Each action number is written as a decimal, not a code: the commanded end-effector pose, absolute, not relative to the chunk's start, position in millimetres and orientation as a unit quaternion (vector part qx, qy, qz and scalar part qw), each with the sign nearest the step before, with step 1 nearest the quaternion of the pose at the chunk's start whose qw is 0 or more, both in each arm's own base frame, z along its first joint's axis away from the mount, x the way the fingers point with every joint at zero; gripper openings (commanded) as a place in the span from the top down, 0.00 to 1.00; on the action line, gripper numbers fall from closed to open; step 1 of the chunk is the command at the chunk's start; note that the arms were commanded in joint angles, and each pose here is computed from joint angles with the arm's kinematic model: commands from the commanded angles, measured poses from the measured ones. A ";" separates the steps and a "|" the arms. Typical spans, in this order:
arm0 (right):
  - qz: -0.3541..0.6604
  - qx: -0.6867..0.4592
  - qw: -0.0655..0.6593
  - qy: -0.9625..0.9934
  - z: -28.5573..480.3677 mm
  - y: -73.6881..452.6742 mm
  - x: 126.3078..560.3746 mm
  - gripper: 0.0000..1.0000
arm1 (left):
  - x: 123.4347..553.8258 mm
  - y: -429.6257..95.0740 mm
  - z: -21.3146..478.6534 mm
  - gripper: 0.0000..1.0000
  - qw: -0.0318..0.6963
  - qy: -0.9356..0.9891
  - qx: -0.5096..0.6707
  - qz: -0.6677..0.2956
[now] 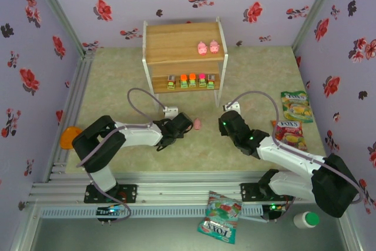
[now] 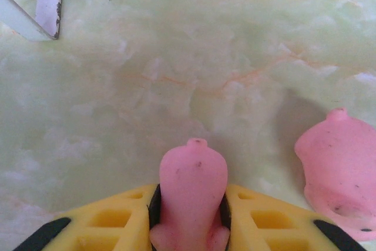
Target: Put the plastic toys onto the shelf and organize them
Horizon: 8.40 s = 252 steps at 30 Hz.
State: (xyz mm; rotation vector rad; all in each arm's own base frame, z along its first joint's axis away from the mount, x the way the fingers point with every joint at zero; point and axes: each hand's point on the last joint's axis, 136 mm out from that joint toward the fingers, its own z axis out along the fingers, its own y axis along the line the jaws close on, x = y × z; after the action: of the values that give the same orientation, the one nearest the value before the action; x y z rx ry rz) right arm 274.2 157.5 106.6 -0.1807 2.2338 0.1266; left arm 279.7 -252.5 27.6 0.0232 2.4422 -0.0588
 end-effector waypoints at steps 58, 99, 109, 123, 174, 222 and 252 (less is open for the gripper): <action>0.060 -0.060 0.446 0.891 115.1 157.8 278.2 0.66 | 315.5 -311.2 375.0 0.67 0.513 0.849 0.088 -0.092; 0.060 -0.057 0.458 0.885 123.7 153.4 276.1 0.66 | 406.8 -321.4 387.3 0.66 0.523 0.845 0.035 -0.108; 0.058 -0.058 0.457 0.886 122.5 153.4 276.9 0.66 | 412.7 -326.3 384.9 0.66 0.518 0.847 0.032 -0.118; 0.055 -0.059 0.456 0.886 121.6 152.8 276.8 0.66 | 414.6 -330.8 382.6 0.64 0.514 0.848 0.027 -0.129; 0.055 -0.067 0.447 0.890 116.4 156.8 277.7 0.67 | 397.8 -330.3 395.0 0.47 0.517 0.841 0.030 -0.156; 0.059 -0.079 0.449 0.888 115.7 163.2 275.1 0.50 | 351.0 -300.4 409.3 0.47 0.526 0.829 0.044 -0.183; 0.070 -0.025 0.394 0.916 88.1 260.2 250.9 0.39 | 289.1 -224.6 214.8 0.46 0.475 0.873 0.091 -0.059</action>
State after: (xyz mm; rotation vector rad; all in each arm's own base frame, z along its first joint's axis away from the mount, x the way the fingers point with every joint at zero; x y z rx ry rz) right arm 247.4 258.3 86.8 -0.1470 2.3359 0.1981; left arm 278.9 -231.5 212.3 0.2934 2.1808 -0.1579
